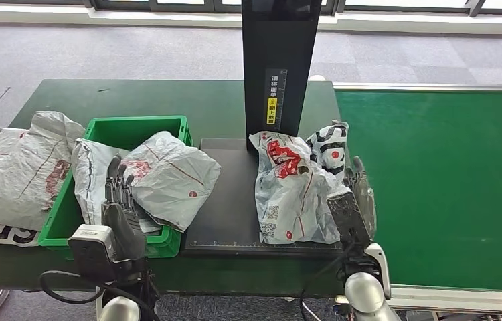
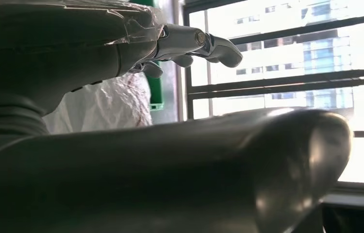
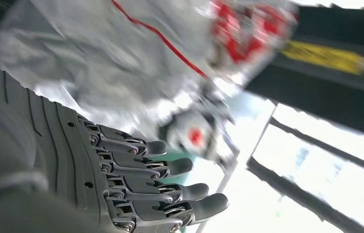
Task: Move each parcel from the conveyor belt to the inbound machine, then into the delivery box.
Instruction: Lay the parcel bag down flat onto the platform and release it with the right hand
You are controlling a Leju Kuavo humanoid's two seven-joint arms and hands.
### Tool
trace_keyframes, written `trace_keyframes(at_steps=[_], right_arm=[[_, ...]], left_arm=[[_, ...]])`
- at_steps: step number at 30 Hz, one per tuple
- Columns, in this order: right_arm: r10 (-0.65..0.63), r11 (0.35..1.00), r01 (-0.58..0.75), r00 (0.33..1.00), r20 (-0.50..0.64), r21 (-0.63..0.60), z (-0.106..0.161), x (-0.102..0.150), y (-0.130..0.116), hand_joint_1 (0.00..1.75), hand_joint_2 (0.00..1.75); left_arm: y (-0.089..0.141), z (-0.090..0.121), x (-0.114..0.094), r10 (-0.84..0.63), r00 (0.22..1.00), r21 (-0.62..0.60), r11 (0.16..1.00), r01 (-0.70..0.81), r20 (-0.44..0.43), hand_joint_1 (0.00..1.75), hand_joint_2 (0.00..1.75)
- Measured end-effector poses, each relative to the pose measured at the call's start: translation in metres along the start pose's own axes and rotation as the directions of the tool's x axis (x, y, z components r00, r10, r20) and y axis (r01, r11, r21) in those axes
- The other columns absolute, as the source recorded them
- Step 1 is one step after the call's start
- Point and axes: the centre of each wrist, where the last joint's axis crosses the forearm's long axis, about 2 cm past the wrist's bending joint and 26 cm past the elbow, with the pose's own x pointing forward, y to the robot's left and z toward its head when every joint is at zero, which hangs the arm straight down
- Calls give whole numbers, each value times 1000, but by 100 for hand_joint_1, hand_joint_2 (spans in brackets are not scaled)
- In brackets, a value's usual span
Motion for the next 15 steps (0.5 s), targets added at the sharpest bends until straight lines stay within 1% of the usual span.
trace_keyframes(at_steps=[3,5,10,15], right_arm=[[40,979,-5,985,166,-205,11,16,-11,0,175],[62,960,2,973,221,-281,18,26,-17,0,175],[58,948,28,964,260,-317,28,40,-24,0,175],[58,945,37,959,276,-326,30,44,-28,0,175]], left_arm=[[-7,-5,4,-96,989,-66,992,104,113,0,0],[-12,-10,6,-124,980,-93,986,140,156,0,0],[-17,-15,5,-126,977,-115,982,148,174,0,0],[-18,-17,3,-131,975,-123,980,154,177,0,0]])
